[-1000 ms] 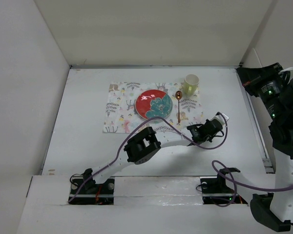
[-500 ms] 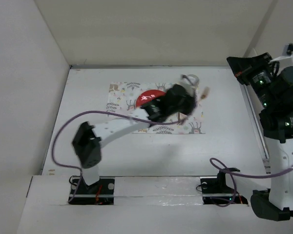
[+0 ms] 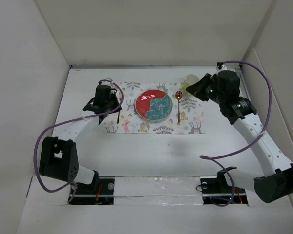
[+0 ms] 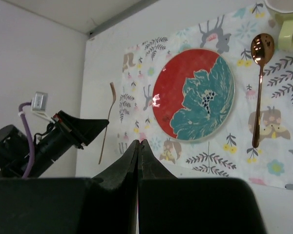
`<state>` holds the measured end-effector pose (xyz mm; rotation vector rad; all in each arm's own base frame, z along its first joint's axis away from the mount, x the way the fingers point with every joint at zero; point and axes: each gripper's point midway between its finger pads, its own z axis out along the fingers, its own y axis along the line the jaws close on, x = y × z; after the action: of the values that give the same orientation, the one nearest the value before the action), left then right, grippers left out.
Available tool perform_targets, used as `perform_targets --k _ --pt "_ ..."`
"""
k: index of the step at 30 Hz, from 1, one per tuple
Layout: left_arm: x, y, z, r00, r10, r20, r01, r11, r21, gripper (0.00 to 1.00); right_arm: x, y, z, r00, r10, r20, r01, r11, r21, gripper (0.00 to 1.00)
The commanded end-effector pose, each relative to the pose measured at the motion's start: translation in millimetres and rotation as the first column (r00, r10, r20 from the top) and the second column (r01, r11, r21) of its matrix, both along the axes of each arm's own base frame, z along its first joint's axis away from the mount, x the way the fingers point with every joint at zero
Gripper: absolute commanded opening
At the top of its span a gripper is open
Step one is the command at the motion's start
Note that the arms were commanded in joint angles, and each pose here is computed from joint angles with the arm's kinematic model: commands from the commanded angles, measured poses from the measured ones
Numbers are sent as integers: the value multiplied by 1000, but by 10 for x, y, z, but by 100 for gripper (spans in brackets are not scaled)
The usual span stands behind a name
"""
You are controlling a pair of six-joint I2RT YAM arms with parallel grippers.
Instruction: Set the dinner table for one person
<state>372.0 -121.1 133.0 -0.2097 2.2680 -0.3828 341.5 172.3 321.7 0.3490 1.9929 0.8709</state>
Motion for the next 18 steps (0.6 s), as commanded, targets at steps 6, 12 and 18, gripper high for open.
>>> perform_targets --k 6,12,18 --pt "418 -109 -228 999 -32 10 32 999 17 0 39 60 -173 999 20 36 -18 998 -58 0" --pt "653 -192 -398 999 -34 -8 34 999 9 0 44 65 -337 1000 31 1 -31 996 -84 0" --pt "803 -212 -551 999 -28 -25 28 999 23 0 70 131 -419 998 55 -25 -57 994 -97 0"
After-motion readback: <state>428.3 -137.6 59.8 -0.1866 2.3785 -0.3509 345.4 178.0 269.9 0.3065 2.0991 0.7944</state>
